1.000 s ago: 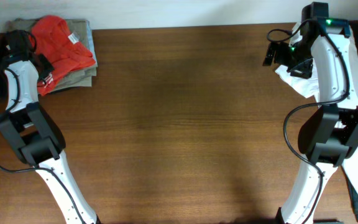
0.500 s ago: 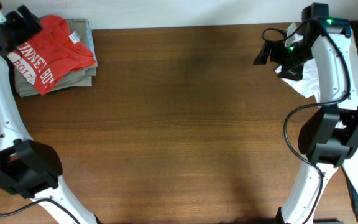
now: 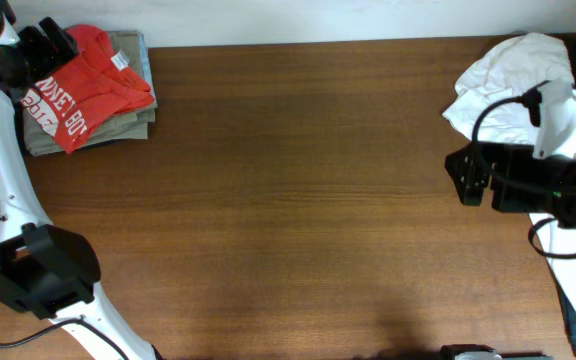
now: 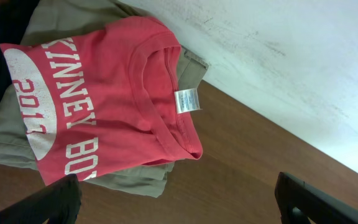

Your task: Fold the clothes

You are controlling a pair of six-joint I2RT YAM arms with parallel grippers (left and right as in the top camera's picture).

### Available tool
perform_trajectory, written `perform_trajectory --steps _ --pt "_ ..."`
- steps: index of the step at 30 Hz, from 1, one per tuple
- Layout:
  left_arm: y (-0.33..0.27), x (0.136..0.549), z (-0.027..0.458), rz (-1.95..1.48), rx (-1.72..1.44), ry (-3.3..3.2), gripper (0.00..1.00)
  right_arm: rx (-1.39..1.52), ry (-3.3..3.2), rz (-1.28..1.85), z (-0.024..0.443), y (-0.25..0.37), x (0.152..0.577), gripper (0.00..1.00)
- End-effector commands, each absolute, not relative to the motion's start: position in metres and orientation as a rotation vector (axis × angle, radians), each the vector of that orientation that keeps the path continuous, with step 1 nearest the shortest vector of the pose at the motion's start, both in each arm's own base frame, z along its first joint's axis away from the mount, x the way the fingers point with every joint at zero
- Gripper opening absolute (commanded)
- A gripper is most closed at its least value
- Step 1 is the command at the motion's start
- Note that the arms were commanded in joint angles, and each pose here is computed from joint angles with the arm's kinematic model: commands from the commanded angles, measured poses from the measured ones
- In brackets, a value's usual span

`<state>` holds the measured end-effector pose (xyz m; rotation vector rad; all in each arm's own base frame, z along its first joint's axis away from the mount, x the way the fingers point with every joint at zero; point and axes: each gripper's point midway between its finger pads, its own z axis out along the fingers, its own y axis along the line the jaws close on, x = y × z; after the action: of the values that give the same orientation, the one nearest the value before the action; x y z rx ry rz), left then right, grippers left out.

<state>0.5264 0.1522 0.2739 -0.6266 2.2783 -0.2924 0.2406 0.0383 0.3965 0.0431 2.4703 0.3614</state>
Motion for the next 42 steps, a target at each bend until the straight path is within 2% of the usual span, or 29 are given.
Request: perform_trajectory --steps 1,4,8,11,15,19,23,29,37,42 --pt "0.153 0.526 0.276 -0.300 -0.619 2.273 0.99 0.043 2.496 0.345 0.390 0.037 0.242 0.99" --pt "0.153 0.526 0.276 -0.300 -0.619 2.273 0.99 0.047 2.517 0.343 0.385 0.036 0.247 0.99" --pt "0.153 0.526 0.276 -0.300 -0.619 2.273 0.99 0.003 2.546 0.302 0.354 0.035 0.256 0.99" --pt "0.153 0.526 0.276 -0.300 -0.619 2.273 0.99 -0.027 2.381 0.292 0.310 0.036 0.256 0.99" --pt "0.153 0.526 0.276 -0.300 -0.619 2.273 0.99 -0.052 2.125 0.250 0.222 0.033 0.237 0.99" --pt "0.153 0.526 0.276 -0.300 -0.619 2.273 0.99 -0.080 1.947 0.253 0.169 0.036 0.225 0.99" --pt "0.153 0.526 0.276 -0.300 -0.619 2.273 0.99 -0.048 1.811 0.177 0.165 0.024 0.227 0.99" --pt "0.153 0.526 0.276 -0.300 -0.619 2.273 0.99 -0.065 1.657 0.165 0.186 0.024 0.234 0.99" --pt "0.153 0.526 0.276 -0.300 -0.620 2.273 0.99 -0.067 1.632 0.165 0.160 0.024 0.244 0.99" --pt "0.153 0.526 0.276 -0.300 -0.620 2.273 0.99 -0.072 1.631 0.169 0.160 0.025 0.244 0.99"
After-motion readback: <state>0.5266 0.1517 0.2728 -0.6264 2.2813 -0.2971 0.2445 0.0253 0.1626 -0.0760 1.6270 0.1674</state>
